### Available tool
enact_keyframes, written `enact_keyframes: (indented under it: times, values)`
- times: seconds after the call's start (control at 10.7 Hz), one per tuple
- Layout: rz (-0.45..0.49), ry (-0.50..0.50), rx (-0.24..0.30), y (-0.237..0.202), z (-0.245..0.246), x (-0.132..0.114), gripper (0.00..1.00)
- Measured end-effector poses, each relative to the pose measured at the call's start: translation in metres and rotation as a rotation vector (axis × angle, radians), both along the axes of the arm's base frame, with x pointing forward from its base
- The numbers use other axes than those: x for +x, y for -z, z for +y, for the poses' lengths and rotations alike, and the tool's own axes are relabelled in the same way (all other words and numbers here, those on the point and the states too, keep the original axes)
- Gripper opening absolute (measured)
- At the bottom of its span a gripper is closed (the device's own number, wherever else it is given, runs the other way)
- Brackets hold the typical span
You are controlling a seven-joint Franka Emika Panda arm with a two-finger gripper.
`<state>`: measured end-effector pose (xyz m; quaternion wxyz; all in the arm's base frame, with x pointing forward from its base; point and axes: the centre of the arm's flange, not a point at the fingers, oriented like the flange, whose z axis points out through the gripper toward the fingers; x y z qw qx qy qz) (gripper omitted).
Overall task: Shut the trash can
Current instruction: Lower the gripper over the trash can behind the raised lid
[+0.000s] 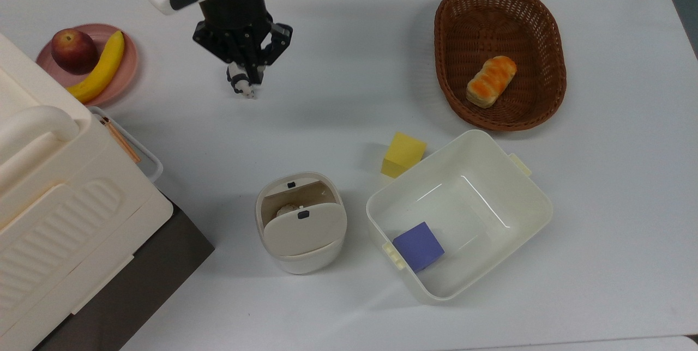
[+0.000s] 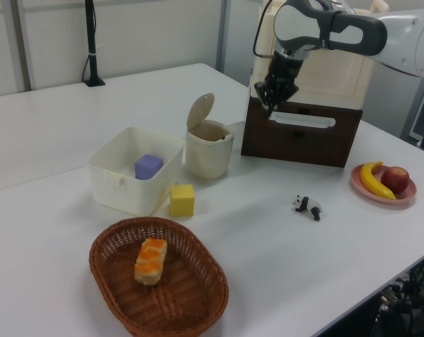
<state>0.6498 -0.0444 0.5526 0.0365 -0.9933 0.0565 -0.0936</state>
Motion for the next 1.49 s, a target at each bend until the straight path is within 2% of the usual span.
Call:
enact_keyframes:
  times: [0.19,0.47,0.65,0.93,1.3,1.49]
  values:
    - [-0.187,0.007,-0.019,-0.007,0.004,0.023,0.02]
    - [-0.448,-0.006,-0.044,0.006,0.029,0.06,0.01]
    - [-0.583,0.003,-0.039,0.006,0.048,0.078,0.01]
    - [-0.642,0.003,-0.035,-0.008,0.056,0.094,0.01]
    - [-0.601,-0.025,-0.034,0.039,0.077,0.112,0.01]
    - [-0.597,-0.025,-0.036,0.045,0.078,0.115,0.01]
